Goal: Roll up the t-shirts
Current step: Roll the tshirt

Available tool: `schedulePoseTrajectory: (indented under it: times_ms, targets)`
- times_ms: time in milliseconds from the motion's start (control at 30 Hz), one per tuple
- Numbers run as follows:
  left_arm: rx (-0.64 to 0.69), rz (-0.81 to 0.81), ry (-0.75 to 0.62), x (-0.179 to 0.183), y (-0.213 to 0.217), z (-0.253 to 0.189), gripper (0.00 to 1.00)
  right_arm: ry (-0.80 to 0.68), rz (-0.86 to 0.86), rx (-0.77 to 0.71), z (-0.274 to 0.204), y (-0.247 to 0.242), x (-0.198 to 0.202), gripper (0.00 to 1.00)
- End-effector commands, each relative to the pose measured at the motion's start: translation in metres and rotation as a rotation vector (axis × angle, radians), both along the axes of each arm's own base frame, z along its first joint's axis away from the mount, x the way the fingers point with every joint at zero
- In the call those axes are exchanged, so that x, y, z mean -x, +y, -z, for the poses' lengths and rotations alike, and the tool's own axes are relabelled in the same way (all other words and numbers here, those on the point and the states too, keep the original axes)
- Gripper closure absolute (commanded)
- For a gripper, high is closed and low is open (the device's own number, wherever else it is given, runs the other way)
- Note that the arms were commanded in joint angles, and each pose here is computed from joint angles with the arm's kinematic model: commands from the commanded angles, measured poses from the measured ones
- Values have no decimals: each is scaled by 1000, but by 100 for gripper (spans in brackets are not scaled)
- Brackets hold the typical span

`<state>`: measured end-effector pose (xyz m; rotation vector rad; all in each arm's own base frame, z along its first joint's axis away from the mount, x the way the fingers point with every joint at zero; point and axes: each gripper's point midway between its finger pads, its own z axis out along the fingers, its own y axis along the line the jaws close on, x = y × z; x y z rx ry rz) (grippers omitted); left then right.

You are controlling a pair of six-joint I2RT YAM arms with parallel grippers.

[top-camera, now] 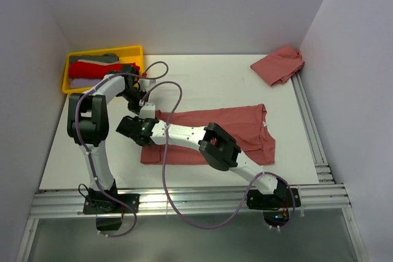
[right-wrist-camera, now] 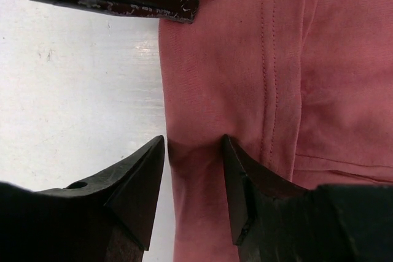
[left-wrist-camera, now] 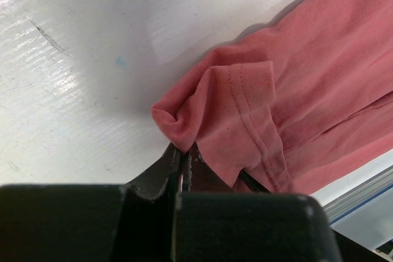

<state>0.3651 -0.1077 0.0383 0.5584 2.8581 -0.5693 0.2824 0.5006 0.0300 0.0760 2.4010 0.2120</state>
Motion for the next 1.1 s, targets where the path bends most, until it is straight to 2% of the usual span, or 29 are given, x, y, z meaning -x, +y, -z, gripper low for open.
schedulePoseTrajectory:
  times_ms: [0,100,200,267,333,500,600,633,700,733,833,1067]
  targets:
    - [3,25,-82,-12,-2,-22,100,67,21,50,28,-11,7,49]
    - [0,24,-84,-12,-1,-22,100,107,12,77,39,-16,13,50]
    - [3,25,-81,-12,-2,-22,99,143,3,100,49,-21,17,58]
    - [4,28,-82,-12,-2,-22,98,162,-13,85,53,-19,22,73]
    - [4,30,-86,-12,-2,-24,96,172,-31,55,61,-17,23,79]
    - [34,45,-101,-17,-7,-36,87,196,-80,-115,46,-5,24,83]
    - [65,55,-117,-23,-10,-49,74,199,-96,-253,33,-1,20,85]
    - [72,62,-112,-22,-10,-53,65,186,-102,-311,26,1,18,85]
    - [101,63,-131,-27,-13,-64,58,218,-94,-367,30,-6,19,86]
    - [112,68,-138,-28,-14,-69,53,194,-105,-450,11,3,14,86]
    - [148,78,-140,-28,-17,-82,47,196,-101,-582,-4,3,9,86]
    - [211,77,-140,-21,-14,-101,47,236,-76,-842,-26,-6,6,86]
